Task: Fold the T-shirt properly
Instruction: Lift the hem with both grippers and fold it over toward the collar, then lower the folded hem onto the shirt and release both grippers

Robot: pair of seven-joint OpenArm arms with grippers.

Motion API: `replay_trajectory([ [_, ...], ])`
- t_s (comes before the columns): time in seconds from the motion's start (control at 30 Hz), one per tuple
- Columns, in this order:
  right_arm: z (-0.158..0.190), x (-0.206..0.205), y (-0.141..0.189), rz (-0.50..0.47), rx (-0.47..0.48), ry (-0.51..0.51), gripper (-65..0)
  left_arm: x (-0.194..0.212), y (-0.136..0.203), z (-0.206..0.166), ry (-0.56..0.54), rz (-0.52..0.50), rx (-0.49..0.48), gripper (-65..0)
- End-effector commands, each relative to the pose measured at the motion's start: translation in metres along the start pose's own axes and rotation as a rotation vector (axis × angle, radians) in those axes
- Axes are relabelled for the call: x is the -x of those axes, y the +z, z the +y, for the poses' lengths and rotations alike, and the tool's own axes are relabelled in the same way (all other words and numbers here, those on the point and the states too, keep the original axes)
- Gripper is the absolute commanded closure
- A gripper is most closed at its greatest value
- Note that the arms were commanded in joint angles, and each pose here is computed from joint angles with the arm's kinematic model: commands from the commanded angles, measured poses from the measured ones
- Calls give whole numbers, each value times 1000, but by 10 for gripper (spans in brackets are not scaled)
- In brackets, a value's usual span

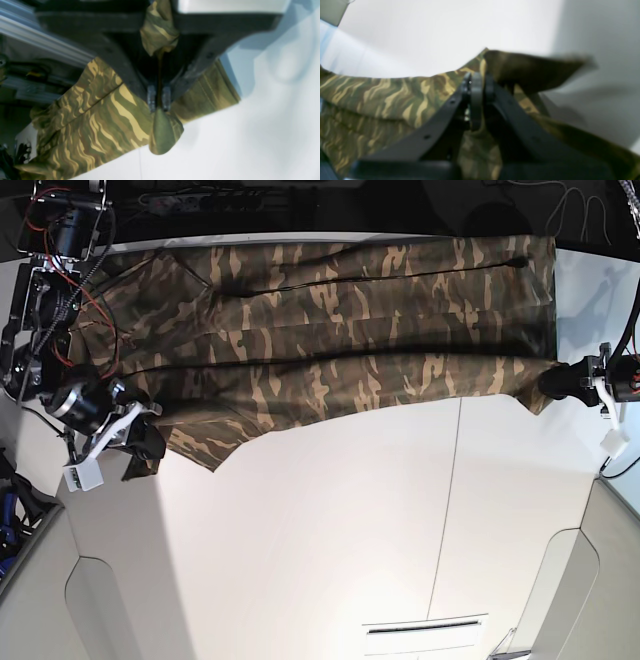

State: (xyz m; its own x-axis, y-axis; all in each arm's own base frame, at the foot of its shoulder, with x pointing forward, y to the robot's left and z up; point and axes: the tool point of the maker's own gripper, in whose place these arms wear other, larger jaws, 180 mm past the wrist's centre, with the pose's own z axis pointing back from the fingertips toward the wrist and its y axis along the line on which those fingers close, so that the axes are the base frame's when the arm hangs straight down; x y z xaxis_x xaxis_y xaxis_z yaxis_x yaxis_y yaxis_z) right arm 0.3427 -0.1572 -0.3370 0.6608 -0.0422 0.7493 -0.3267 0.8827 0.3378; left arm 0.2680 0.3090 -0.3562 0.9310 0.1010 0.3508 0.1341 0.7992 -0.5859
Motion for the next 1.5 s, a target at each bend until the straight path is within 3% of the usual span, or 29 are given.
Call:
replay_trajectory([
  [0.0,-4,-10,11,-40,14,20,0,-14,15,-2,-40,-34,-11,0],
  [0.2,0,8,43,-59,28,15,0,-8,15,-6,-67,-8,-17,0],
  [0.43,10,36,63,-14,0,-1,0,-9,18,-7,-82,-5,-25,0],
  [0.67,7,62,72,33,20,-37,0,17,24,4,-61,61,-59,0],
  [0.9,6,83,77,78,34,-55,0,49,18,-10,-116,151,-48,0],
  [1.17,-10,111,79,168,103,-56,0,54,16,-13,-124,163,-43,0],
  [1.2,-13,115,79,181,112,-57,-63,54,16,-13,-124,163,-43,0],
  [1.27,-16,120,79,193,118,-67,-295,54,16,-13,-124,163,-43,0],
  [1.3,-16,120,78,193,118,-69,-369,54,16,-13,-124,163,-43,0],
  [1.37,-16,120,78,192,117,-69,-407,54,16,-13,-124,164,-44,0],
  [1.47,-11,115,77,168,93,-83,-406,54,16,-13,-124,164,-44,-170],
])
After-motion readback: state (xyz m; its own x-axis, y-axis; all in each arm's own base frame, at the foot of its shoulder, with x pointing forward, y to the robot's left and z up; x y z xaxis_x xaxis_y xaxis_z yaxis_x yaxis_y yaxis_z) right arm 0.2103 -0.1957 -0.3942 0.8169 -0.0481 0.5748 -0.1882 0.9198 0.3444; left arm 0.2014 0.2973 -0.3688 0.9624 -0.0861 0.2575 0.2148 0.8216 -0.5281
